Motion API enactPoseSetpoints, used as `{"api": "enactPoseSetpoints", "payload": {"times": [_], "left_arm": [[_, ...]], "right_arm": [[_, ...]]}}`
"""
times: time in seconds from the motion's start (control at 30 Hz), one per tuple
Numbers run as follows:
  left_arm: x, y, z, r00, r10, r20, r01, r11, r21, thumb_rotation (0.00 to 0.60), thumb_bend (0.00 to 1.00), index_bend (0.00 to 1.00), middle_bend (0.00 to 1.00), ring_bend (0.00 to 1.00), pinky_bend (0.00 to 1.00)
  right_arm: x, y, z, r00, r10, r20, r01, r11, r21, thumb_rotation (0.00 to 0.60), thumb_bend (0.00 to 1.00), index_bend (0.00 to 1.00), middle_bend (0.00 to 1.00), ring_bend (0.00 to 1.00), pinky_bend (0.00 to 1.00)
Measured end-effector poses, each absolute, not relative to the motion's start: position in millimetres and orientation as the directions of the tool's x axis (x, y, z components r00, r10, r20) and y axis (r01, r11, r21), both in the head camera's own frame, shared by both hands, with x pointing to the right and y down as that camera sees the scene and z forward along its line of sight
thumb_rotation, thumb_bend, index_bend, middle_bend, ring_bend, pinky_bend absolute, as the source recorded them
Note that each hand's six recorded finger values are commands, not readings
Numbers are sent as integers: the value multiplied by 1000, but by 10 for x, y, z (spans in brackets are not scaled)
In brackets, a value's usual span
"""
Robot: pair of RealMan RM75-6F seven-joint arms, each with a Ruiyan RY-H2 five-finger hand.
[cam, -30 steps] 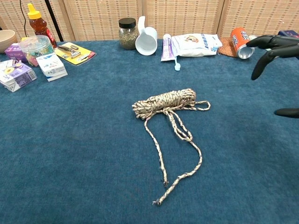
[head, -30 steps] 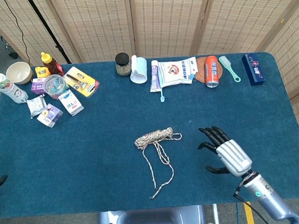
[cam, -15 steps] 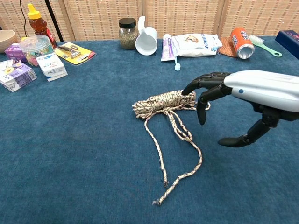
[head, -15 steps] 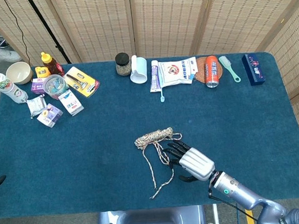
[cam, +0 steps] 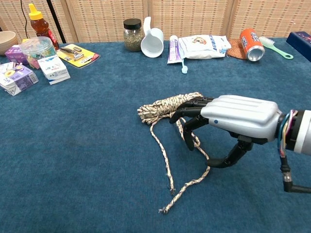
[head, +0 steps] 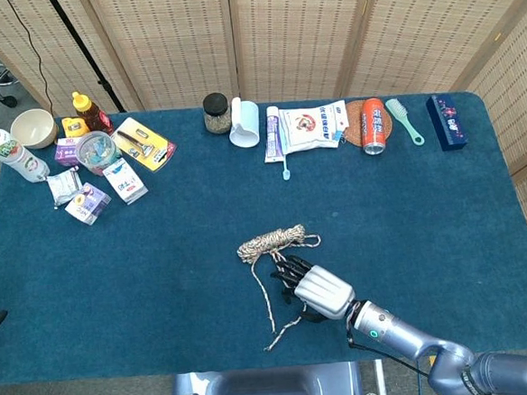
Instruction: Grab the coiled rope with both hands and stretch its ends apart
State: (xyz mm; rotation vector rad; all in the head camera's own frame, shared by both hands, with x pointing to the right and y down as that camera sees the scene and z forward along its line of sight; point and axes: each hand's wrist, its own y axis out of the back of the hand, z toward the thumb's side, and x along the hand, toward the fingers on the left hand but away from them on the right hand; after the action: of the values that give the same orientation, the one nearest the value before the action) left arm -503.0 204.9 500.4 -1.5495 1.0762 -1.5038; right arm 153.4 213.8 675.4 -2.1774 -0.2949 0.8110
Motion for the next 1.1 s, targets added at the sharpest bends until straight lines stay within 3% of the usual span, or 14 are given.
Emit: {"api": "enactPoseSetpoints", "payload": {"times": [0.33, 1.1], "left_arm": [[-5039, 2063, 4975, -26, -916, 400, -84, -397, -914, 600, 132, 184, 64, 63, 0], [-5008, 2048, 4979, -22, -917, 398, -88, -394, -915, 600, 132, 184, 65, 63, 0]], "right_arm": [[1512, 2235, 6998, 776, 409, -481, -132, -641, -756, 600, 364, 477, 158, 0, 0], [1608, 2312, 7041, 774, 388, -500, -170, -633, -755, 600, 379, 480, 160, 0, 0]]}}
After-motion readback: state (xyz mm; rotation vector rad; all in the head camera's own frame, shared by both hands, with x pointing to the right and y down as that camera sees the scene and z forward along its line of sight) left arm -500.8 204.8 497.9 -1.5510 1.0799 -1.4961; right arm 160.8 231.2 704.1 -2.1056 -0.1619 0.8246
